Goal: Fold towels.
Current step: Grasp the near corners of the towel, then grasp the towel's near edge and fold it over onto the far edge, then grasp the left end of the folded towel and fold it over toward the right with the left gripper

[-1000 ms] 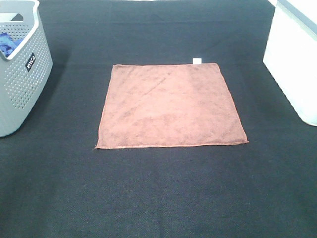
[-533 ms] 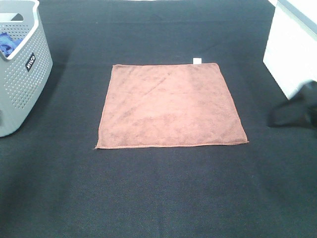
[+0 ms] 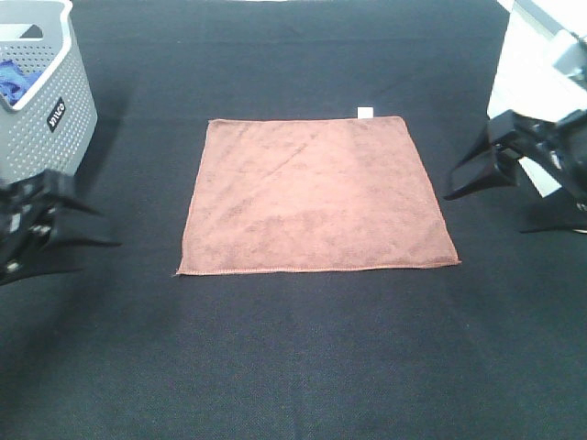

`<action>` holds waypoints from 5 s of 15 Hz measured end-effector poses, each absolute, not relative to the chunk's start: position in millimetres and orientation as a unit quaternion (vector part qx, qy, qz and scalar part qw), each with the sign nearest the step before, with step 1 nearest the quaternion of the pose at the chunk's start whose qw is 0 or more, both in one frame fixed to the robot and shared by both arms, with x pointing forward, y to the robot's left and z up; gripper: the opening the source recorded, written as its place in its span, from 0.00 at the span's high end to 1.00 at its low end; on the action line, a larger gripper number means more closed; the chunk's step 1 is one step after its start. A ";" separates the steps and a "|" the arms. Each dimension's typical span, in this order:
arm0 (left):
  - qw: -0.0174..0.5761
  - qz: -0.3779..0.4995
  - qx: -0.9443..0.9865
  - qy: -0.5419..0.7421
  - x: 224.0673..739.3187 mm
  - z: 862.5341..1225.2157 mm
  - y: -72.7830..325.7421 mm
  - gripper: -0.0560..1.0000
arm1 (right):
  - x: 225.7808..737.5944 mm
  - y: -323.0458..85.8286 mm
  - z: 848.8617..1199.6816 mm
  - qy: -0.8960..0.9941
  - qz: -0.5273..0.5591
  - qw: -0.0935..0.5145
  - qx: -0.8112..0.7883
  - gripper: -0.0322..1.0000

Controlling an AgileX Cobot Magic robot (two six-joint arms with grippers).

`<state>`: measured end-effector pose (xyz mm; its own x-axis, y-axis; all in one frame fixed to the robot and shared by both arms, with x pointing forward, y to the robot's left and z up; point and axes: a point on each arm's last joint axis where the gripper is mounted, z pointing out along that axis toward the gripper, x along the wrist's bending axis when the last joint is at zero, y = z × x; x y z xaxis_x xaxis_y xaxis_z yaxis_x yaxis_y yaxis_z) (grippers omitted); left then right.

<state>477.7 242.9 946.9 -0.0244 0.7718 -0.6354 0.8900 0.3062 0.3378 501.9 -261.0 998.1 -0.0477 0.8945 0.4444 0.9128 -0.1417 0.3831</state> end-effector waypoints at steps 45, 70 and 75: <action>0.166 -0.170 0.717 0.655 520.2 892.2 188.2 0.93 | 531.4 -234.7 904.5 -0.672 -0.130 0.169 -0.709 0.97; 0.308 0.070 0.702 0.639 664.1 898.3 174.0 0.80 | 702.4 -227.4 897.6 -0.693 -0.277 -0.018 -0.666 0.74; 0.310 0.084 0.709 0.628 665.0 906.1 174.9 0.20 | 693.6 -224.8 894.0 -0.707 -0.250 0.026 -0.660 0.09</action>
